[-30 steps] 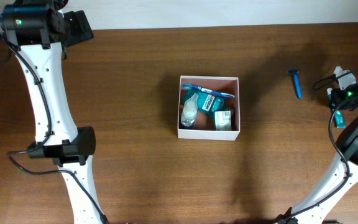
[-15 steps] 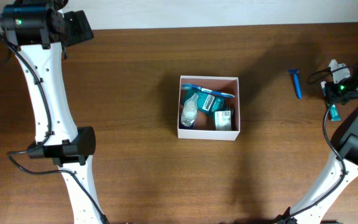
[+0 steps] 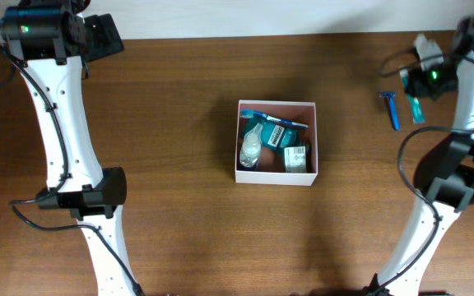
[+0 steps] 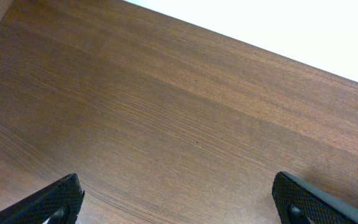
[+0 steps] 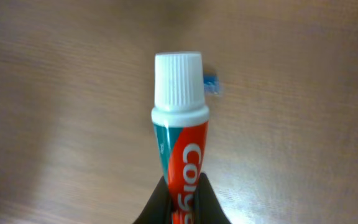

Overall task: Pack container
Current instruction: 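Carry the toothpaste tube to the box and lower it inside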

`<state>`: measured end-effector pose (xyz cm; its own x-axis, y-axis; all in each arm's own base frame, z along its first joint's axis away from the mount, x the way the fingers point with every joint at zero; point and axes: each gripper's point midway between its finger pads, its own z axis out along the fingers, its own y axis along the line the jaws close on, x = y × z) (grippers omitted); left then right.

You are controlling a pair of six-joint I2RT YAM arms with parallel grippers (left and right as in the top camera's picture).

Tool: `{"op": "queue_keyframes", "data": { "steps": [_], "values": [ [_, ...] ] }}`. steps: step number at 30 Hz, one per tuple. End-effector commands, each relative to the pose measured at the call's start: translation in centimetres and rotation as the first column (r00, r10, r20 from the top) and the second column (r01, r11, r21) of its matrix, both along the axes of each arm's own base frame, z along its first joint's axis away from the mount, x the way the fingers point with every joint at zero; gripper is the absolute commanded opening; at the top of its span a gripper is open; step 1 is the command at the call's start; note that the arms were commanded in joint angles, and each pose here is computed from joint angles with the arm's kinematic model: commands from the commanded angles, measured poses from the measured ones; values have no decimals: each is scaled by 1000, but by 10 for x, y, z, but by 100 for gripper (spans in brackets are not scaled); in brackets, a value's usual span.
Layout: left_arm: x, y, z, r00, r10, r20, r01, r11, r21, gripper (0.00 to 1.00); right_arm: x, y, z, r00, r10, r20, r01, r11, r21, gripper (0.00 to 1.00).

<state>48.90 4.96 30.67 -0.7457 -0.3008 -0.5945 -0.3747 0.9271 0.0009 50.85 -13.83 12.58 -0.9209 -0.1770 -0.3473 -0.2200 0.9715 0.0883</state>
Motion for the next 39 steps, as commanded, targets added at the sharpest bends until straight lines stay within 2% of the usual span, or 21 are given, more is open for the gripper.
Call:
{"op": "queue_keyframes", "data": {
  "steps": [1, 4, 8, 14, 20, 29, 39],
  "values": [
    [-4, -1, 8, 1000, 7, 19, -7, 1000, -10, 99, 14, 54, 51, 993, 62, 97, -66, 997, 49, 4],
    [-4, -1, 8, 1000, 7, 19, -7, 1000, -10, 99, 12, 96, 80, 989, 88, 122, -98, 992, 75, 4],
    [-4, -1, 9, 1000, 7, 20, -7, 1000, -10, 99, -2, 157, 100, 973, 197, 121, -208, 974, 90, 4],
    [-4, -1, 8, 1000, 7, 19, -7, 1000, -10, 99, -28, 229, 94, 949, 314, 37, -316, 941, 118, 4],
    [-4, -2, 8, 1000, 5, 19, -5, 1000, -10, 99, -43, 287, 93, 918, 396, 25, -395, 909, 131, 4],
    [-4, -2, 8, 1000, 5, 19, -5, 1000, -10, 99, -62, 324, 75, 911, 406, -68, -390, 905, 168, 4],
    [-4, -2, 8, 1000, 6, 19, -5, 1000, -10, 99, -91, 318, 13, 864, 398, -307, -368, 917, 155, 4]
  ]
}}
